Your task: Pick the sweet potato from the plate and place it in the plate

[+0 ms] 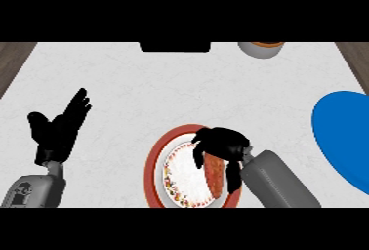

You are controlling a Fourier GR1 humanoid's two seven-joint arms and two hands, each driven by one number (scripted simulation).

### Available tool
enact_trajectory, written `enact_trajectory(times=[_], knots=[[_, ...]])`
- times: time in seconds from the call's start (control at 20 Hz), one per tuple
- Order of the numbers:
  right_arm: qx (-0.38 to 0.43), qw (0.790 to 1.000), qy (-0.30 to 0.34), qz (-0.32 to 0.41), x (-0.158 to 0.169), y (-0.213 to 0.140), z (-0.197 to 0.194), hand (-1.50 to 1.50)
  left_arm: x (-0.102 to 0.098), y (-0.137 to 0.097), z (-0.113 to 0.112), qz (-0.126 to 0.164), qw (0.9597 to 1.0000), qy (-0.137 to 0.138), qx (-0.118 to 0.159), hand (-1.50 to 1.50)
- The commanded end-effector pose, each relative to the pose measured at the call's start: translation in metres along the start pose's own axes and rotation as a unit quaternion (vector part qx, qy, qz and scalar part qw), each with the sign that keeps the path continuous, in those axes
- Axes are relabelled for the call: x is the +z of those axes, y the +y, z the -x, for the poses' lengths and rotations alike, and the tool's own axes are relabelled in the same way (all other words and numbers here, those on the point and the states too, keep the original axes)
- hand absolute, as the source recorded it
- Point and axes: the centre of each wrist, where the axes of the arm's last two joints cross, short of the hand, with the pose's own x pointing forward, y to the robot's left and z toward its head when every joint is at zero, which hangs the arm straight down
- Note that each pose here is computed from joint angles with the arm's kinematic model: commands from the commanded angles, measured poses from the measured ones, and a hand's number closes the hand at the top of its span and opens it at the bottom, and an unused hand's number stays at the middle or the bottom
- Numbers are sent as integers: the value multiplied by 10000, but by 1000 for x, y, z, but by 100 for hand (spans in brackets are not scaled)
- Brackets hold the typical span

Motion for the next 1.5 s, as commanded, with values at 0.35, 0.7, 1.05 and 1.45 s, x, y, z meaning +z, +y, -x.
enact_trajectory(times=[0.35, 0.7, 1.05, 1.45], knots=[[-52, 9954, -160, 945, 1, 16, -10, 150, 4, -2, 11, -27, 10000, -47, 40, 0], [-844, 8898, 3335, 3000, 55, -4, 34, 150, 10, 16, 14, -307, 9994, 141, 57, 0], [96, 7498, 3853, 5378, 86, -56, -5, 150, 2, -1, 7, -201, 9998, 67, -14, 0], [-183, 6308, 4628, 6225, 151, -61, -18, 150, 5, 19, 12, -94, 10000, -10, 23, 0]])
